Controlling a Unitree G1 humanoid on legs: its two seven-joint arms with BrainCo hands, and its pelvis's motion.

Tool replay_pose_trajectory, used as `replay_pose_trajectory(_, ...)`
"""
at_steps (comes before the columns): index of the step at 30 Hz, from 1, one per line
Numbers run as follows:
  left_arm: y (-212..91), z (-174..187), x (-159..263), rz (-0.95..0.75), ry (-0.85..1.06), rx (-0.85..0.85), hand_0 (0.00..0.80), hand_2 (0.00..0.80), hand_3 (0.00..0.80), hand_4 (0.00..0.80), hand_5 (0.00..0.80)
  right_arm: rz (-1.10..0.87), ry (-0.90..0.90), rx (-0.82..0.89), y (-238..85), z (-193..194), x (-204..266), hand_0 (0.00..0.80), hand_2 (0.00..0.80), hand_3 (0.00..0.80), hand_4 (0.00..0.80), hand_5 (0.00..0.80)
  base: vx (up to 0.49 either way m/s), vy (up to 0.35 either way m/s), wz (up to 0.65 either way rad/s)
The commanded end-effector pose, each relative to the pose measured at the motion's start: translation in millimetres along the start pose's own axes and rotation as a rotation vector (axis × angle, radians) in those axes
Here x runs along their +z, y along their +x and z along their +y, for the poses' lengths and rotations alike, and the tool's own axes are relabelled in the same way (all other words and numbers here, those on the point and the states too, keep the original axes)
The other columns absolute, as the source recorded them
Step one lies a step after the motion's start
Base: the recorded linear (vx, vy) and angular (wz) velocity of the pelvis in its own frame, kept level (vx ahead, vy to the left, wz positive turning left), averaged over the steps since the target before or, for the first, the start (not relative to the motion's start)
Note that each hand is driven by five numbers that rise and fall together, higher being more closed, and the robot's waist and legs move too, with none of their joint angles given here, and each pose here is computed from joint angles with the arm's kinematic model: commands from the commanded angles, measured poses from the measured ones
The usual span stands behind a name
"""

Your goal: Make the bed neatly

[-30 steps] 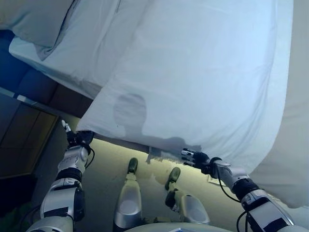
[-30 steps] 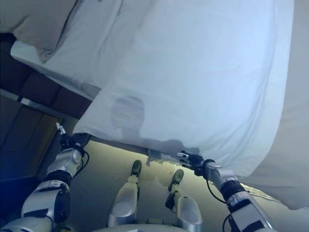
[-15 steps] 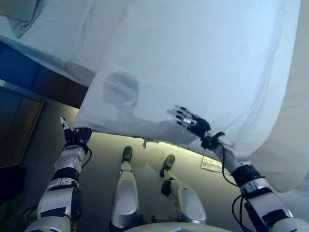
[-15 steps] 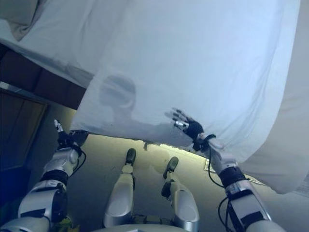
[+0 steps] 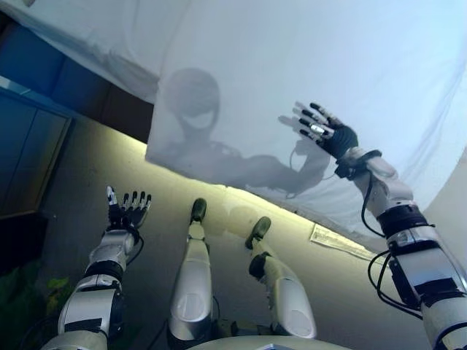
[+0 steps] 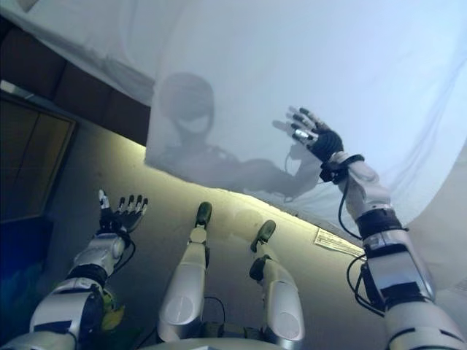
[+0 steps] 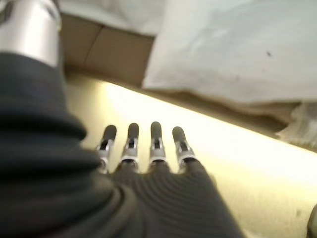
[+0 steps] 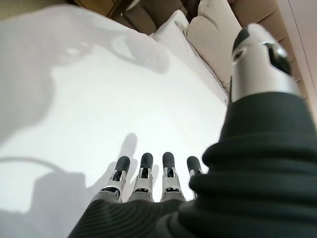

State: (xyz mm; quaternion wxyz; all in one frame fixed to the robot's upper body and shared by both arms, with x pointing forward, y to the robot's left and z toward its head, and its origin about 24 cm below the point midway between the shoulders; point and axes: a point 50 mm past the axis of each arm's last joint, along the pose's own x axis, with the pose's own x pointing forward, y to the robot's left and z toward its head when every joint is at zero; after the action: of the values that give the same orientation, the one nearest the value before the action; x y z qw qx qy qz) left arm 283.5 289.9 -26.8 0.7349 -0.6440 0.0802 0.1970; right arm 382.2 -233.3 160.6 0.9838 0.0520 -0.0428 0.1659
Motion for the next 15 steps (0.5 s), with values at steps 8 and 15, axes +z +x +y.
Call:
replay_pose_trajectory(8, 5, -32, -16, 0.052, 0.096, -0.264, 0.000, 0.000, 0.000, 0.000, 0.000, -0.025, -0.229, -0.251, -2, -47, 67, 0.000, 0.000, 0.000, 0.000, 0.000, -0.077, -0.007, 0.09)
replay_pose_trajectory(15, -2, -21, -12, 0.073, 0.019, -0.267, 0.000, 0.000, 0.000, 0.000, 0.000, 0.033, -0.271, -0.328, -14, -64, 62, 0.000, 0.000, 0.000, 0.000, 0.000, -0.048, -0.015, 0.09)
